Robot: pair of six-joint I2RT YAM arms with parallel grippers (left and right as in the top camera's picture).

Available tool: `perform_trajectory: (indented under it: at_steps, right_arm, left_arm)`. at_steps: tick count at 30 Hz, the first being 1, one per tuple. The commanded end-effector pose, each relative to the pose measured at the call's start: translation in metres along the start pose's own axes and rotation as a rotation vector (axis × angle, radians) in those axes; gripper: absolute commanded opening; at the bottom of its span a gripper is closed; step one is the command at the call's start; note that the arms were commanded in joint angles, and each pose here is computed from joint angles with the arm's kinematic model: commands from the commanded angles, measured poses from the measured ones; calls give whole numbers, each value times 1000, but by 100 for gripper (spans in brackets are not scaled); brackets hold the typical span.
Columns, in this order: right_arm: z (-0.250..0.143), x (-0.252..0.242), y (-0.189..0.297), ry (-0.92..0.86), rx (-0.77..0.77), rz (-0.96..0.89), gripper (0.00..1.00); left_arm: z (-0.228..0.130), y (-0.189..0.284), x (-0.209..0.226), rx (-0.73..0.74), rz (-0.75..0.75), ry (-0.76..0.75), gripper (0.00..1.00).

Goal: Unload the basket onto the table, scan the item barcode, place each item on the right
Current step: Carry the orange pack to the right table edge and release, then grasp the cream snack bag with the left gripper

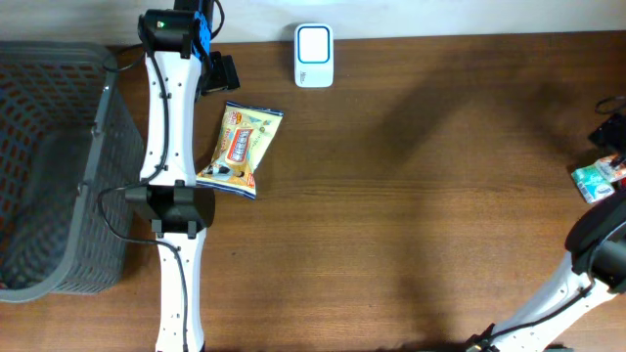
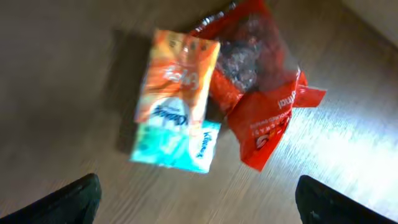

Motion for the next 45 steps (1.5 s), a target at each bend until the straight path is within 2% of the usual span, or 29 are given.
perform_trajectory:
  at_steps: [1, 3, 6, 9, 12, 18, 21, 22, 23, 25, 29, 31, 35, 38, 39, 43, 45]
  right_arm:
    - [-11, -7, 106, -137, -16, 213, 99]
    - [-27, -21, 151, -120, -81, 235, 99]
    - [-61, -37, 173, -81, -134, 248, 99]
    - [-93, -52, 151, -81, -151, 271, 99]
    - [-88, -63, 131, -88, -217, 140, 98]
    - [-93, -66, 125, -71, -190, 105, 99]
    - [-93, -66, 125, -71, -189, 105, 99]
    - [-93, -66, 125, -71, -189, 105, 99]
    - [-93, -66, 125, -71, -189, 105, 98]
    - [-93, -66, 125, -71, -189, 105, 99]
    - [-93, -66, 125, -71, -190, 105, 98]
    - [-93, -66, 125, -71, -190, 105, 98]
    - [-93, -66, 125, -71, -190, 105, 98]
    - [-93, -66, 125, -71, -190, 106, 98]
    - [-93, -66, 125, -71, -189, 105, 98]
    - [-93, -66, 125, -71, -189, 105, 98]
    - [-93, -66, 125, -71, -189, 105, 98]
  left_arm:
    - [-1, -6, -1, 14, -4, 9, 99]
    - [-1, -6, -1, 14, -4, 10, 99]
    - [-1, -6, -1, 14, -5, 9, 99]
    - [-1, -6, -1, 14, -4, 9, 99]
    - [-1, -6, -1, 14, -4, 9, 99]
    - [-1, -6, -1, 12, -10, 10, 99]
    - [-4, -3, -28, 35, -212, 10, 99]
    - [-5, 1, -43, 45, -328, 5, 99]
    - [-8, 9, -65, 44, -463, -73, 99]
    - [-13, 13, -89, 38, -479, -167, 99]
    - [-22, 20, -122, 37, -455, -244, 99]
    - [-21, 20, -124, 34, -455, -248, 99]
    - [-25, 0, -113, 71, -348, -277, 99]
    - [-30, -25, -88, 128, -130, -309, 99]
    - [-33, -31, -87, 154, -115, -317, 99]
    - [-36, -36, -83, 172, -120, -360, 99]
    - [-47, -43, -98, 221, -223, -420, 96]
Point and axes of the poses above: each gripper's point midway between its finger pads, its own y axis back along the fingers, its own x axis along the line the jaws close on, z = x × y, the point moved 4 cm from there along y, back along the fingers, and after that the axes turned 14 degrees about -y, right-handed, at the moved point
